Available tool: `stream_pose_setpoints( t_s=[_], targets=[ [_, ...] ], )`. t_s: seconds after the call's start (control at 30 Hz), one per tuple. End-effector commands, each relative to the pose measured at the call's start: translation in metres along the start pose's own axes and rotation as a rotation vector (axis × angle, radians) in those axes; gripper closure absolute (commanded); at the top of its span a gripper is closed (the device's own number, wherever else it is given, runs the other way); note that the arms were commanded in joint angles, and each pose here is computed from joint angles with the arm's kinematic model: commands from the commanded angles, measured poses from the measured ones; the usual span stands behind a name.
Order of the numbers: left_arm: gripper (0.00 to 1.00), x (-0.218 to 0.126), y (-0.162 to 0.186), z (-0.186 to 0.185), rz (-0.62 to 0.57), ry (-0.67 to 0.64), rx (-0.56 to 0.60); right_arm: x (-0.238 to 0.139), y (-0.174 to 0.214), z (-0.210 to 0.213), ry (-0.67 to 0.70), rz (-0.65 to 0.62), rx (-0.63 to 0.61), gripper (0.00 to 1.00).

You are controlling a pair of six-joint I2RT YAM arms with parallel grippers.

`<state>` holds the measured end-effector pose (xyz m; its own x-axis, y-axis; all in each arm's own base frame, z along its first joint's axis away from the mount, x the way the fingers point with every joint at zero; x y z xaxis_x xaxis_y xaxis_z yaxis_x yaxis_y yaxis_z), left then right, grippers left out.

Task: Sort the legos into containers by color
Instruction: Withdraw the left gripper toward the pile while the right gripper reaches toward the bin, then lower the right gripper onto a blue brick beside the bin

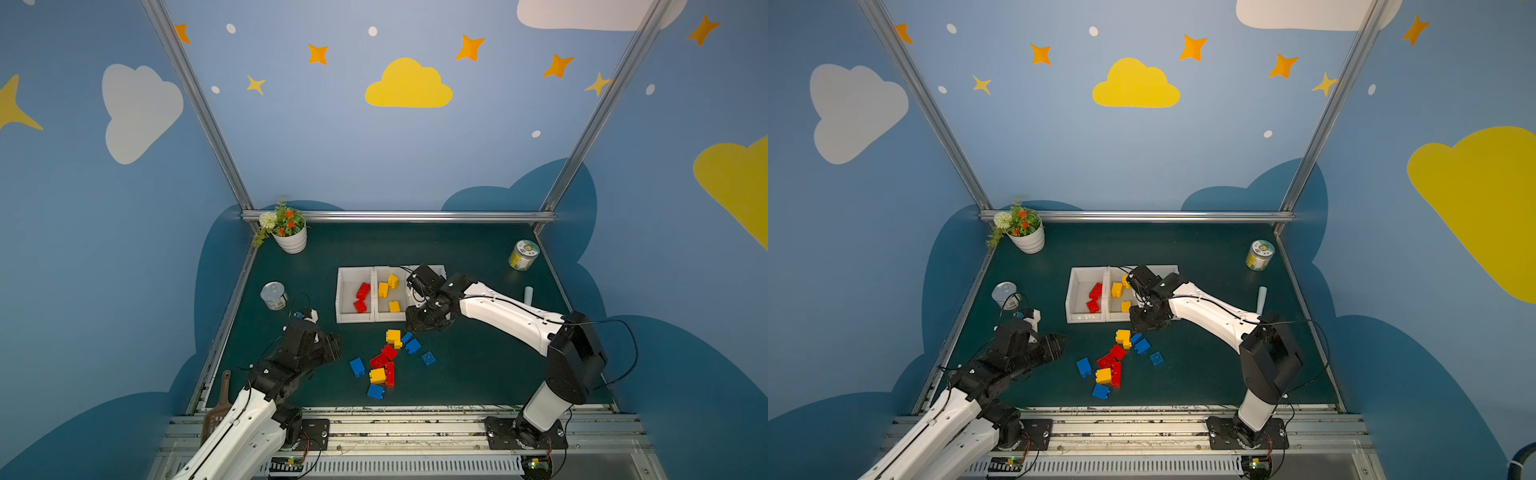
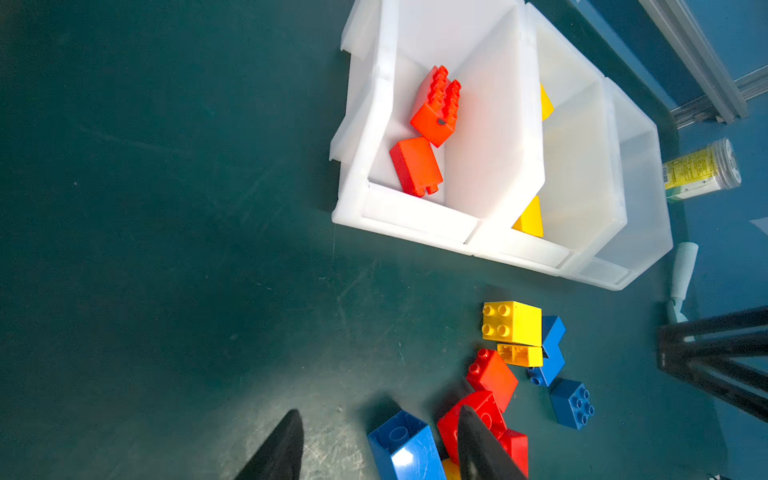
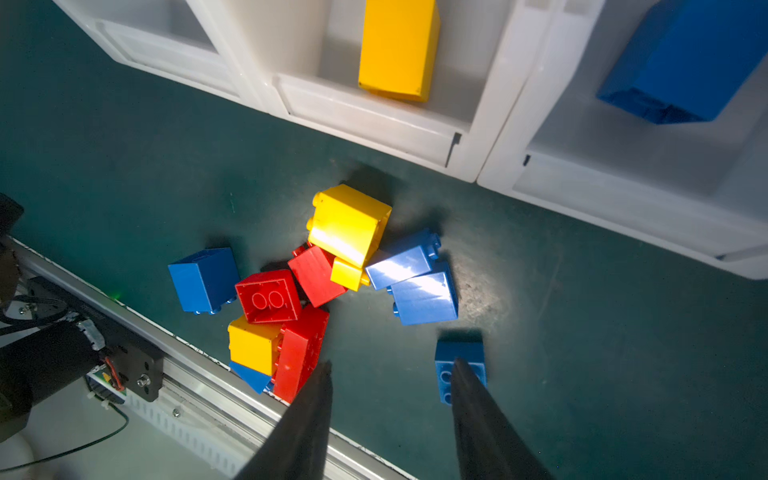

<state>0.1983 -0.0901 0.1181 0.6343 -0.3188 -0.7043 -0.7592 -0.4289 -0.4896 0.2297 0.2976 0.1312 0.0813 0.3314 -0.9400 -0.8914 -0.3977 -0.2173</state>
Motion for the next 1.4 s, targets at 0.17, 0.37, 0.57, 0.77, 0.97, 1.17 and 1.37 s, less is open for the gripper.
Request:
stream_pose_setpoints(
  t_s=[0.17, 0.37, 0.57, 0.77, 0.97, 1.17, 1.37],
  targets=[
    [0.40, 0.000, 0.008, 0.004, 0.012, 0.009, -0.017, 0.009, -0.003, 0.012, 0.047, 0.021, -0.034, 0.53],
    [0.40, -0.002, 0.009, 0.005, 0.006, 0.014, -0.026, 0.023, -0.003, 0.028, 0.046, 0.062, -0.080, 0.53],
    [0.40, -0.002, 0.013, 0.008, 0.007, 0.017, -0.041, 0.032, 0.001, 0.018, 0.139, 0.109, -0.083, 0.50],
    [0.40, -0.002, 0.017, 0.010, 0.010, 0.022, -0.053, 0.033, 0.002, 0.002, 0.167, 0.120, -0.079, 0.48],
    [0.40, -0.001, 0.018, 0.011, 0.016, 0.024, -0.056, 0.043, 0.006, -0.002, 0.130, 0.143, -0.224, 0.46],
    [0.40, -0.001, 0.019, 0.010, 0.019, 0.026, -0.059, 0.051, 0.010, -0.009, 0.087, 0.173, -0.246, 0.45],
    [0.40, -0.002, 0.018, 0.010, 0.019, 0.025, -0.066, 0.064, 0.013, -0.006, 0.055, 0.197, -0.263, 0.42]
  ],
)
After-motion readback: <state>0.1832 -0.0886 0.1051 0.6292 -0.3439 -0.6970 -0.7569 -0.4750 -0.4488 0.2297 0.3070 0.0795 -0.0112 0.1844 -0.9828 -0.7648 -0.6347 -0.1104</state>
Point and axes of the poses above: each gripper's point midway between its finger pads, its own x axis out along the fingers, its own z axis along the line the jaws close on, y = z × x, the point moved 2 cm from there along -x, back along the fingers, and after that the axes turned 4 degrees about -x, right-handed, at the moved point
